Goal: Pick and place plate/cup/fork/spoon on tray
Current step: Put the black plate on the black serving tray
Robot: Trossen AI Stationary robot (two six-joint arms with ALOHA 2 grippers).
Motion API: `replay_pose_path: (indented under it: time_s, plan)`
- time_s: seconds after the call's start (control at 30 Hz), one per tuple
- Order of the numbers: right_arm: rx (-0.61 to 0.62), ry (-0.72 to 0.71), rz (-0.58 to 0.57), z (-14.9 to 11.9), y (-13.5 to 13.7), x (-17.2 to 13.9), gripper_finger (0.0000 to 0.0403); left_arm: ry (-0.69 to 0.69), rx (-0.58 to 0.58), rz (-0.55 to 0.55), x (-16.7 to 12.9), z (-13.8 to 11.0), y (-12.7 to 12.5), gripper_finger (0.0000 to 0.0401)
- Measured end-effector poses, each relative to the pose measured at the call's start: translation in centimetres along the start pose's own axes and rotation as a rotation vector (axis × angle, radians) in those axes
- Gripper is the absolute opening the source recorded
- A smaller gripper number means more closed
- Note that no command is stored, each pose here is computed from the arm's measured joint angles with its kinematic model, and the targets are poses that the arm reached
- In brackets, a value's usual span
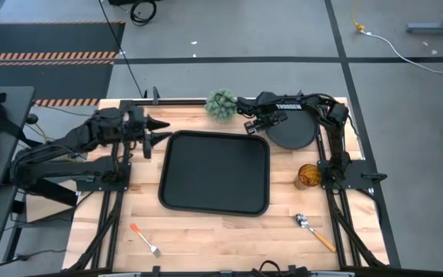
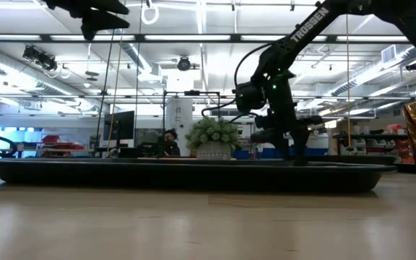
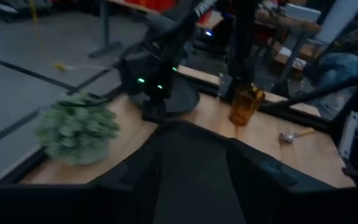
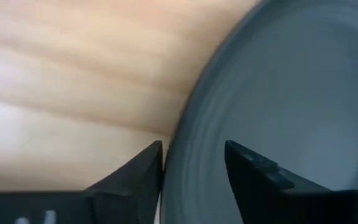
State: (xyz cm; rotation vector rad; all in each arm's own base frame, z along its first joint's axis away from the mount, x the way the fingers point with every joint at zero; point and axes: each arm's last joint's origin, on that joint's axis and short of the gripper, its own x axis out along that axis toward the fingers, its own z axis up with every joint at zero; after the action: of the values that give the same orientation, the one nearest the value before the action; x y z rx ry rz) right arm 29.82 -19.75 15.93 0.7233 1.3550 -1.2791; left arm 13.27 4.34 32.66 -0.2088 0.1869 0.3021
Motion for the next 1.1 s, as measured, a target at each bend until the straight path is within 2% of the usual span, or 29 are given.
replay_pose_path:
  time_s: [0.27,0.43,0.53,0.67,0.83,1.1]
  plan:
    - [-0.037,-0.002,0.016,0.0,0.1,-0.2,0.0112,-0.040,-0.011,0.021,-1.0,0.3,0.2,0.0183]
    - [-0.042,0.026,0.052,-0.6,0.5,-0.2,0.0091,-0.039,-0.017,0.026,-0.9,0.2,0.2,0.0183]
    - [-0.034,0.087,0.079,-1.5,0.5,0.8,0.0088,-0.040,-0.018,0.028,-0.9,0.2,0.2,0.0183]
    - [-0.038,0.105,0.051,-2.6,0.4,1.7,0.0088,-0.040,-0.017,0.026,-0.9,0.2,0.2,0.0183]
    - [-0.095,0.076,0.014,-3.5,0.9,1.4,0.0082,-0.040,0.000,0.027,-0.9,0.2,0.2,0.0183]
    - [-0.169,0.026,-0.026,-4.9,0.8,-0.7,0.0012,-0.043,0.000,0.027,-1.0,0.3,0.2,0.0182]
